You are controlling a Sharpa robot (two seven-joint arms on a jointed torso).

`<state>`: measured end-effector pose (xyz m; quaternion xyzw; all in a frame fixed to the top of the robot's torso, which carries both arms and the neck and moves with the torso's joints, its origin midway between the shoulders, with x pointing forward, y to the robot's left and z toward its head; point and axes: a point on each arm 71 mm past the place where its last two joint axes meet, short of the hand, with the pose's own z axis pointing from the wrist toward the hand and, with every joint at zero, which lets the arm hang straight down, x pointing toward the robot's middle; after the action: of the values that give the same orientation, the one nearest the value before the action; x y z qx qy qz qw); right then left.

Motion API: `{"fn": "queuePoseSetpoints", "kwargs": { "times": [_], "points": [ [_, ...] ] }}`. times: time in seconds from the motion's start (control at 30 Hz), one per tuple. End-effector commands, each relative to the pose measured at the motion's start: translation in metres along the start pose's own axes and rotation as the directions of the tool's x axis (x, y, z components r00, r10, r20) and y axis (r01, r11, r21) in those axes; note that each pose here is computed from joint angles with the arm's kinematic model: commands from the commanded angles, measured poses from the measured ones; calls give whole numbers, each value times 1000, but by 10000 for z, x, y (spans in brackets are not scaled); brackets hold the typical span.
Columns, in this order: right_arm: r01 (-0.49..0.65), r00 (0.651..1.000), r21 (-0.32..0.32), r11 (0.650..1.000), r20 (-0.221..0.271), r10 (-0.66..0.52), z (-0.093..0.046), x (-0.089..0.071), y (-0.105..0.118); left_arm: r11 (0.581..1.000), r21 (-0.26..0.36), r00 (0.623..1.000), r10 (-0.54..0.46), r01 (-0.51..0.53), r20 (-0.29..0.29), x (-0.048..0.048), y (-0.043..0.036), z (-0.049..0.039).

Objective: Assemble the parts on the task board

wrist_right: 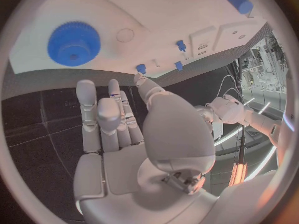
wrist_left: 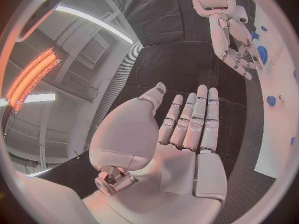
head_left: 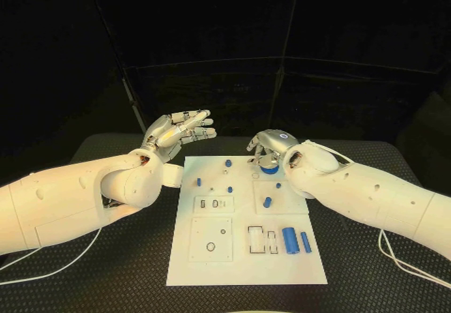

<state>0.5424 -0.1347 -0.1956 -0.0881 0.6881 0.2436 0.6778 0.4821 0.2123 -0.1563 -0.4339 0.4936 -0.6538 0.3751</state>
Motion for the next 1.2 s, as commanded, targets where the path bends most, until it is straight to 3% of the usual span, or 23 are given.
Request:
{"fn": "queuePoseSetpoints", "kwargs": {
  "times": [0.03, 0.13, 0.3, 0.63, 1.2],
  "points": [
    [-129, 991, 94, 987, -21, 132, -77, -39, -160, 1000, 3, 1000, -8, 8, -14, 12, -13, 1],
    [-214, 971, 183, 960, -69, 229, -188, -46, -403, 1000, 3, 1000, -7, 7, -13, 3, -14, 1],
    [-214, 964, 231, 949, -105, 243, -267, -50, -577, 1000, 4, 1000, -5, 5, -10, -14, -12, 3],
    [-128, 972, 236, 963, -163, 169, -247, -5, -628, 1000, 2, 1000, -4, 4, -9, -24, 0, 7],
    [-100, 972, 222, 970, -188, 143, -152, 61, -567, 1000, -1, 1000, -3, 3, -9, -27, 11, 11]
  ]
}}
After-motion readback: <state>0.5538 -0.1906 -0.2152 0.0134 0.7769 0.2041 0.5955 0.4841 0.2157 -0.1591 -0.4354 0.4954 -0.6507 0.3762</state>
